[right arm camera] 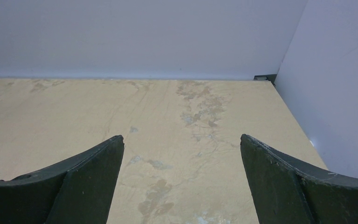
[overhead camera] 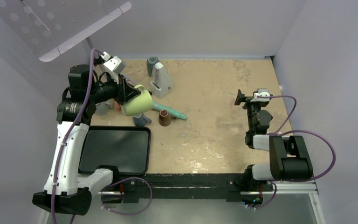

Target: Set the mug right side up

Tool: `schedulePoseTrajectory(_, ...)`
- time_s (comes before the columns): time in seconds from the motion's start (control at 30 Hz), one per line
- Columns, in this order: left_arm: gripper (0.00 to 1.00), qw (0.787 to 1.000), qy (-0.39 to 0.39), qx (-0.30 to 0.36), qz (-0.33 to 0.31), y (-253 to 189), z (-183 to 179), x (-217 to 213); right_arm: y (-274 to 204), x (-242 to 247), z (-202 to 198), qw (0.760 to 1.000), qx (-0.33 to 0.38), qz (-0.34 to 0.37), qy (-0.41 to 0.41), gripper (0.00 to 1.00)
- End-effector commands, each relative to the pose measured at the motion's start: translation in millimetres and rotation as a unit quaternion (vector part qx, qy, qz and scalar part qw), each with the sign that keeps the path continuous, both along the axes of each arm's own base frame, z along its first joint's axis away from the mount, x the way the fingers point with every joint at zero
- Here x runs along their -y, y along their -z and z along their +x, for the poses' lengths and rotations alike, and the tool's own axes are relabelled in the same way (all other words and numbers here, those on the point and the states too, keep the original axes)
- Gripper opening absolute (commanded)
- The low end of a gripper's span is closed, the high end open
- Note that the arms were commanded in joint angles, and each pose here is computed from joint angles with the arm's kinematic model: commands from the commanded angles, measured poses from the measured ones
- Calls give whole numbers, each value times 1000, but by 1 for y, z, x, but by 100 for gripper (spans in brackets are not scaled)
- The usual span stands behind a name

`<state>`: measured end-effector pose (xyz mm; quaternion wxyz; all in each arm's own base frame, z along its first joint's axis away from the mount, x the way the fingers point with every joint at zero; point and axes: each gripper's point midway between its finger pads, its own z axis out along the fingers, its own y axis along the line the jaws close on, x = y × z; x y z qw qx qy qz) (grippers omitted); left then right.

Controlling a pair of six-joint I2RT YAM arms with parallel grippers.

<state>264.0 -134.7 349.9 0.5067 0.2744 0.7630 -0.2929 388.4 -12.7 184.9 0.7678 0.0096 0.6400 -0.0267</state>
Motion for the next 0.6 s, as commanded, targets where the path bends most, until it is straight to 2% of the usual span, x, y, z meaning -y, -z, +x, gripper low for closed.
schedulePoseTrajectory(0.0,0,994,31,52,-89,-50,-9,20,-23,3,5,999,36,1,8,99)
schedulePoseTrajectory(0.33,0,993,46,82,-73,-50,-19,20,-25,7,8,999,32,12,19,99)
schedulePoseTrajectory(0.4,0,992,53,88,-69,-51,-22,22,-39,10,1,998,51,11,27,99)
schedulePoseTrajectory(0.43,0,992,56,91,-67,-51,-23,22,-46,8,3,999,35,11,21,99)
schedulePoseTrajectory(0.5,0,991,63,95,-66,-53,-26,23,-73,-3,6,1000,21,6,-11,98)
schedulePoseTrajectory(0.57,0,990,73,105,-63,-56,-30,25,-103,-36,3,994,20,-16,-103,95)
